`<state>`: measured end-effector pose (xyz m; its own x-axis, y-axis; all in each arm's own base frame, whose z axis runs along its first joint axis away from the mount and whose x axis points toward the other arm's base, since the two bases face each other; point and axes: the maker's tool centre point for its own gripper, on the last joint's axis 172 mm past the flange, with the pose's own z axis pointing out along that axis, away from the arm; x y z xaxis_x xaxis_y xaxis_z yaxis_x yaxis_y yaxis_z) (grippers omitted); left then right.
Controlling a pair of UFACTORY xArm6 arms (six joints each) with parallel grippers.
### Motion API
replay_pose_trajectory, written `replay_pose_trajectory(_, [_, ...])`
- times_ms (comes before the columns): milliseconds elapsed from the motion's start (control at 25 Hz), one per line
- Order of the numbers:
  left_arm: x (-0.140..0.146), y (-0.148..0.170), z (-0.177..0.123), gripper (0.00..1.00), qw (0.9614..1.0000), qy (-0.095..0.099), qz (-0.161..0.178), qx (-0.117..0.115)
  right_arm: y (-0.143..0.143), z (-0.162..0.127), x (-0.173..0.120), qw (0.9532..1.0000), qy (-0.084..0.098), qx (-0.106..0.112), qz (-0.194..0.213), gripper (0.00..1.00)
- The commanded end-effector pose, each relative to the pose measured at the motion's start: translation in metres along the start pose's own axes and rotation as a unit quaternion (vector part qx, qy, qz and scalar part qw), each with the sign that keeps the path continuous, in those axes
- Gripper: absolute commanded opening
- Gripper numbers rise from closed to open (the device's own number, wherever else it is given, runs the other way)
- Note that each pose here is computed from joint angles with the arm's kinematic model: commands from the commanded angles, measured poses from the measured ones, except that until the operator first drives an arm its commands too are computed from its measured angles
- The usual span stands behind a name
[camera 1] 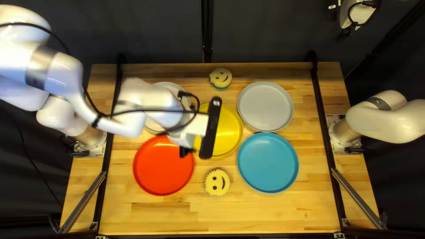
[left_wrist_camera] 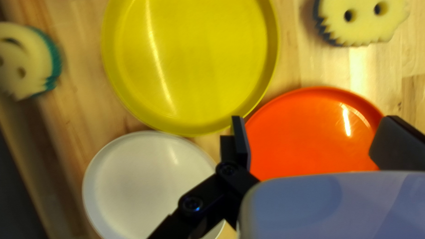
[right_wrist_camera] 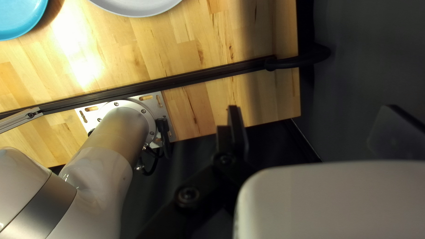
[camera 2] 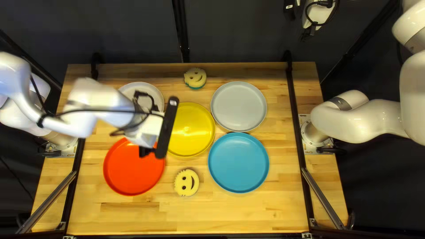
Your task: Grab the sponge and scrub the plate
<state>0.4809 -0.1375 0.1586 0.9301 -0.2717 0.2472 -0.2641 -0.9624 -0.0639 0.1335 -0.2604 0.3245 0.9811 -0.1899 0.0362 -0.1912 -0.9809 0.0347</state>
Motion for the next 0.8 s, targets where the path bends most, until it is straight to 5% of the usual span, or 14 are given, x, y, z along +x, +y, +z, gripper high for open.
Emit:
replay_pose_trajectory(40, [0.0,0.0,0.0,1.0,1.0,0.0,0.0,0.0,0.0,0.0,0.0,1.0,0.0,0.0,0.0,1.0])
replay_pose_trajectory(200, [0.007,0.006,0.014,1.0,1.0,0.003,0.007,0.005,0.0,0.0,0.0,1.0,0.0,0.0,0.0,1.0])
replay_pose_trajectory(440, [0.041,0.053,0.027,1.0,0.9986,-0.016,0.043,0.025,0.0,0.0,0.0,1.0,0.0,0.0,0.0,1.0])
replay_pose_trajectory(800, [0.039,0.094,0.05,1.0,0.9975,-0.021,0.06,0.032,0.0,0.0,0.0,1.0,0.0,0.0,0.0,1.0])
